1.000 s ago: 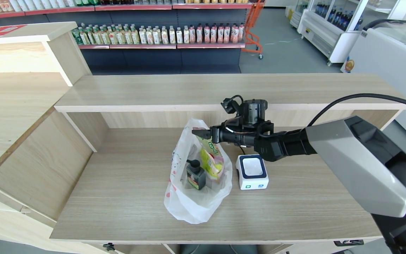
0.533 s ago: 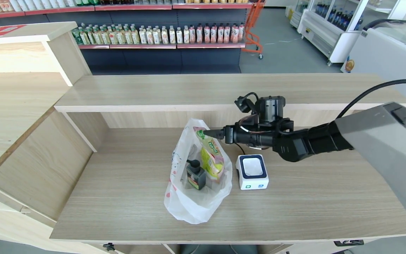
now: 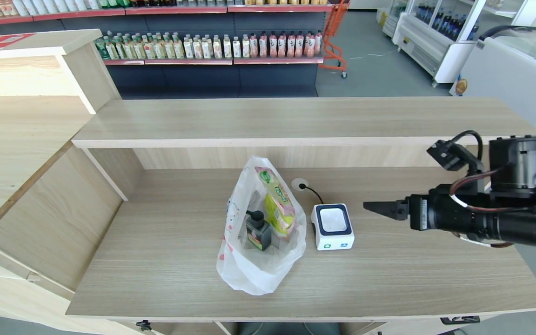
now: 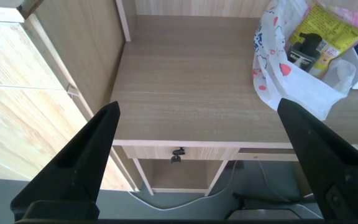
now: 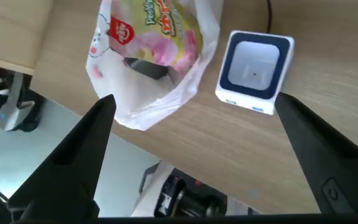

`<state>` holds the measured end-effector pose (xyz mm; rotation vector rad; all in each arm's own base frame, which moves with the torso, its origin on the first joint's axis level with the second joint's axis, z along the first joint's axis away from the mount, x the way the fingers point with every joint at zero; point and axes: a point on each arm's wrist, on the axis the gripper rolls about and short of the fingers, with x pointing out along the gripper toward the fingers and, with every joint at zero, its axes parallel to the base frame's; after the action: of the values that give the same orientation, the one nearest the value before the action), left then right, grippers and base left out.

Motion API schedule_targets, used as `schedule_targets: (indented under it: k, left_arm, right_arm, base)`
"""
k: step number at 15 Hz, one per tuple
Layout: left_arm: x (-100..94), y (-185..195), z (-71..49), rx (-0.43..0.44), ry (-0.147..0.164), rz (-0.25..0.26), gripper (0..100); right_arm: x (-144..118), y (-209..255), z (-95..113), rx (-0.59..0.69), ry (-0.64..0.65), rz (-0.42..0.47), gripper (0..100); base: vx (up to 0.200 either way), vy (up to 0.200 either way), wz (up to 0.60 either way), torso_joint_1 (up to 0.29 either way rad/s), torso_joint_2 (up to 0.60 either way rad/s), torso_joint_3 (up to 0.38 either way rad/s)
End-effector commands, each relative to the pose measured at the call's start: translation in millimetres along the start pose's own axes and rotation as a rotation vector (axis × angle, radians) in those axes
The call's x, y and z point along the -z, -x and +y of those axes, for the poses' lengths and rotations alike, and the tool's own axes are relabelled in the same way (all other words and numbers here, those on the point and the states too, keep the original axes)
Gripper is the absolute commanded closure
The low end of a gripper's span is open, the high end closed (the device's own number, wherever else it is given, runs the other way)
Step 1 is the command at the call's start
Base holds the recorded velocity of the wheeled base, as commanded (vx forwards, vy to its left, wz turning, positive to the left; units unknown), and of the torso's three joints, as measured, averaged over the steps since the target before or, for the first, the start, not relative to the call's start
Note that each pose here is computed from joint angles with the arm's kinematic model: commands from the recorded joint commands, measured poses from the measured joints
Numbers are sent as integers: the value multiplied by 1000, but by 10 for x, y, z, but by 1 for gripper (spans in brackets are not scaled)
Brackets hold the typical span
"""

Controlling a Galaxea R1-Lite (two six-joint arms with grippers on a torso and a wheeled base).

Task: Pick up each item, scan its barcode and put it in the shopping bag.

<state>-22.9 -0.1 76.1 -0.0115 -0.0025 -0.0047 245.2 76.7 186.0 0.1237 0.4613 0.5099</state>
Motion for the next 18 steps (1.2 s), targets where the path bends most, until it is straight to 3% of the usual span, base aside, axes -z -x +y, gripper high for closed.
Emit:
schedule_targets:
  k: [1,3,6,8,9,12,14,18]
  left_arm:
    - [0,0,0,0,1,-1,0]
    - [0,0,0,0,1,-1,0]
    - [0,0,0,0,1,-1,0]
    - [0,0,0,0,1,-1,0]
    - [0,0,0,0,1,-1,0]
    - [0,0,0,0,1,-1,0]
    - [0,0,0,0,1,-1,0]
    - [0,0,0,0,1,-1,0]
  right_arm:
    - [290,722,-25,189,-7,-77,0]
    - [633,1052,1,298,-22,-99,0]
    - [1472,1666,154,328,-5,-262,0]
    - [1781,1853,196,348,9,-369,0]
    - [2002,1927,212,385,1,-359,0]
    - [2129,2013,278,462,92,-484,0]
    - [2198,2016,272,511,143,-459,0]
    - [2205,2016,269,513,124,-460,0]
  base:
    - [0,0,0,0,0,0]
    - [0,0,0,0,0,0]
    - [0,0,0,0,0,0]
    - [0,0,0,0,0,0]
    - [0,0,0,0,0,0]
    - [0,0,0,0,0,0]
    - [0,0,0,0,0,0]
    - [0,0,0,0,0,0]
